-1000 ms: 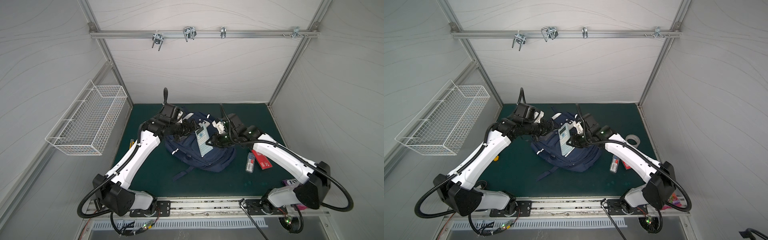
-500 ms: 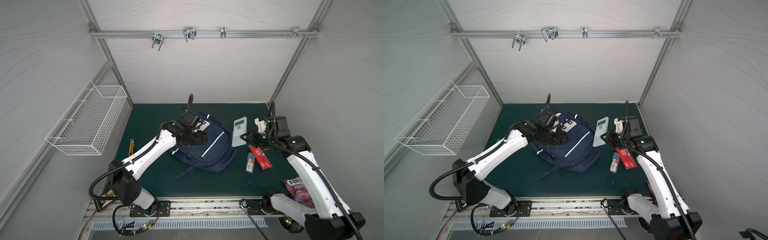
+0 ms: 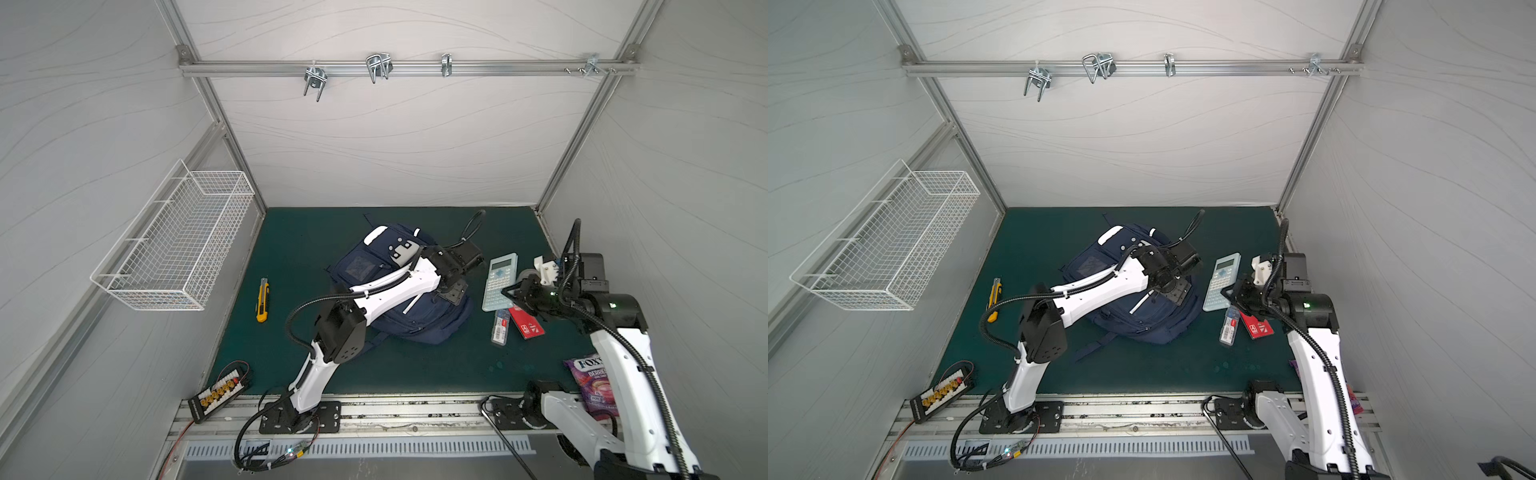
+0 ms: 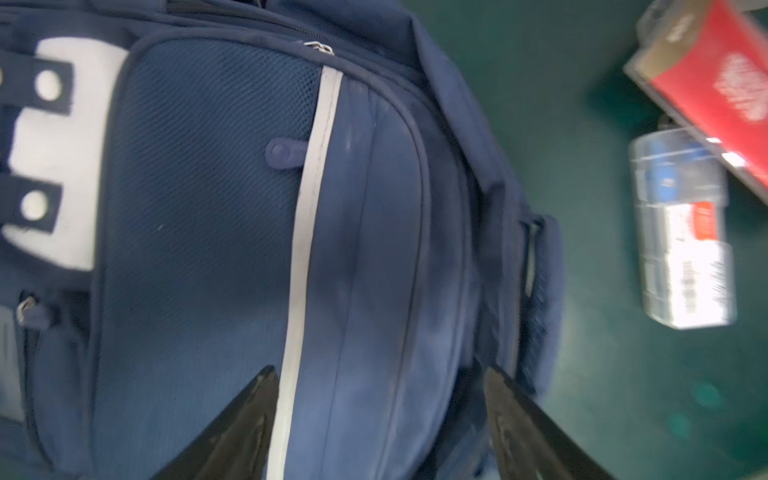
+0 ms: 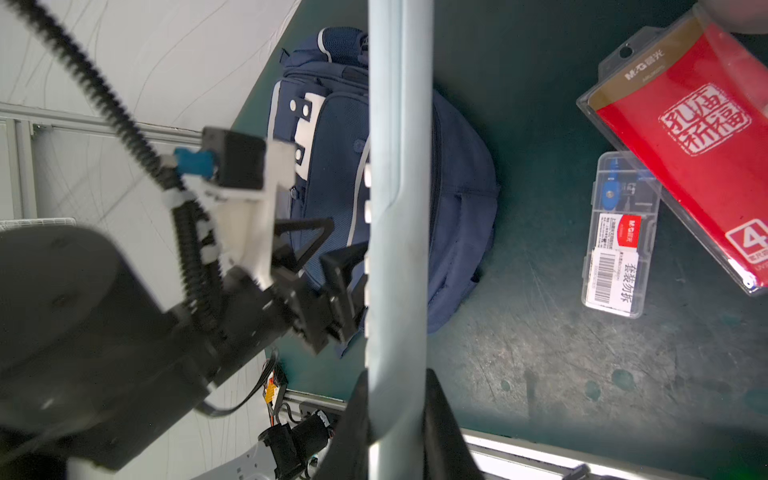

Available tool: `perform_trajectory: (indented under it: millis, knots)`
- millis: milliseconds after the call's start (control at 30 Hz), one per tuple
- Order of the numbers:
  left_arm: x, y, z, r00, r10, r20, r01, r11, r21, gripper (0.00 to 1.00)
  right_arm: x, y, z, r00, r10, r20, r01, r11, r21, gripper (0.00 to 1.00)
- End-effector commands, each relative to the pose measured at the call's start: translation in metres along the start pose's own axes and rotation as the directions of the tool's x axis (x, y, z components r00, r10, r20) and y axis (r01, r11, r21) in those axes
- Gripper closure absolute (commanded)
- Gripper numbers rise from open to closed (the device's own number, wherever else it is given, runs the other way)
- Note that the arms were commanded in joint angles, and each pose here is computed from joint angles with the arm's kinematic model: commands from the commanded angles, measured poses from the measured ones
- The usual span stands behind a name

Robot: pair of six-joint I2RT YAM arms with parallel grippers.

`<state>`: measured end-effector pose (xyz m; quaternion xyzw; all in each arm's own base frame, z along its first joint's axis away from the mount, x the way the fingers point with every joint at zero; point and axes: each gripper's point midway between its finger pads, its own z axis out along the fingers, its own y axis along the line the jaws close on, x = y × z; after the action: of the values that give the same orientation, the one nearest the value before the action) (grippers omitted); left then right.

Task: Pack the student bag
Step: 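Grasp the backpack's top opening with the left gripper while the right holds the calculator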

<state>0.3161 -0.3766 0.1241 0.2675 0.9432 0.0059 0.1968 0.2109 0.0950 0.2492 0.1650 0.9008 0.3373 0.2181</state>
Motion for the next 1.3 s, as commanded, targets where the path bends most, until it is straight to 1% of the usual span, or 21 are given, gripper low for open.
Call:
perform_trajectory:
  millis: [0,67,133,233,333,400,433,467,500,633,667,700,800,933,1000,1100,1167,1267]
  knots:
    - [0.000,0.004,0.011,0.999,0.046,-0.028,-0.047,0.998,-0.040,0.22,0.008,0.001,-0.008,1.000,-0.017,-0.007,0.017,1.000,-0.017,1.00]
    - [0.002,0.004,0.018,0.998,0.051,-0.037,-0.053,0.997,-0.056,0.24,0.010,0.000,-0.008,1.000,-0.011,-0.007,0.011,1.000,-0.016,1.00]
    - [0.005,0.008,0.026,0.997,0.056,-0.050,-0.060,0.994,-0.088,0.29,0.010,-0.001,-0.009,1.000,-0.005,-0.007,0.005,1.000,-0.019,1.00]
    - [0.004,0.013,0.031,0.997,0.065,-0.046,-0.070,0.990,-0.126,0.40,0.011,0.001,-0.011,1.000,-0.004,0.001,0.004,1.000,-0.026,1.00]
    - [0.001,0.019,0.027,0.996,0.083,-0.022,-0.085,0.984,-0.156,0.66,0.011,0.000,-0.011,1.000,-0.002,-0.001,0.002,1.000,-0.026,1.00]
    - [-0.005,0.026,0.016,0.996,0.091,0.009,-0.088,0.979,-0.184,0.77,0.011,0.000,-0.010,1.000,0.000,-0.001,0.000,1.000,-0.027,1.00]
    - [-0.007,0.028,0.012,0.995,0.096,0.023,-0.090,0.978,-0.189,0.85,0.011,-0.001,-0.010,1.000,0.001,0.000,-0.001,1.000,-0.027,1.00]
    - [-0.009,0.030,0.006,0.994,0.104,0.038,-0.094,0.976,-0.197,0.97,0.010,0.000,-0.009,1.000,0.004,0.000,-0.004,1.000,-0.031,1.00]
    - [-0.012,0.034,-0.002,0.992,0.110,0.058,-0.096,0.974,-0.205,1.00,0.010,0.000,-0.008,1.000,0.005,-0.001,-0.005,0.999,-0.036,1.00]
    - [-0.017,0.047,-0.027,0.978,0.166,0.128,-0.130,0.960,-0.246,1.00,0.008,0.002,-0.002,1.000,0.015,-0.009,-0.016,0.998,-0.064,1.00]
    - [-0.020,0.048,-0.037,0.971,0.179,0.160,-0.138,0.962,-0.236,1.00,0.007,0.004,-0.001,1.000,0.017,-0.012,-0.018,0.997,-0.075,1.00]
    - [-0.013,0.050,-0.038,0.967,0.195,0.165,-0.153,0.960,-0.234,1.00,0.006,0.006,0.000,1.000,0.018,-0.013,-0.019,0.996,-0.089,1.00]
    - [-0.013,0.056,-0.066,0.947,0.190,0.258,-0.143,0.971,-0.190,1.00,0.004,0.010,0.004,1.000,0.019,-0.020,-0.021,0.993,-0.118,1.00]
    - [-0.007,0.068,-0.097,0.932,0.095,0.349,-0.078,0.995,-0.063,1.00,0.003,0.013,0.010,0.999,0.025,-0.033,-0.030,0.987,-0.159,1.00]
    - [-0.003,0.072,-0.108,0.912,0.050,0.406,-0.056,0.998,0.002,1.00,0.005,0.013,0.015,0.998,0.033,-0.052,-0.041,0.984,-0.175,1.00]
    - [0.004,0.087,-0.129,0.862,-0.027,0.506,-0.014,0.997,0.076,1.00,0.010,0.016,0.021,0.996,0.026,-0.079,-0.042,0.978,-0.203,1.00]
    - [0.011,0.100,-0.138,0.847,-0.090,0.524,0.012,0.989,0.150,1.00,0.016,0.021,0.026,0.995,-0.001,-0.101,-0.021,0.975,-0.220,1.00]
    - [0.017,0.110,-0.145,0.825,-0.125,0.552,0.008,0.978,0.209,1.00,0.028,0.034,0.036,0.988,-0.058,-0.141,0.020,0.967,-0.254,1.00]
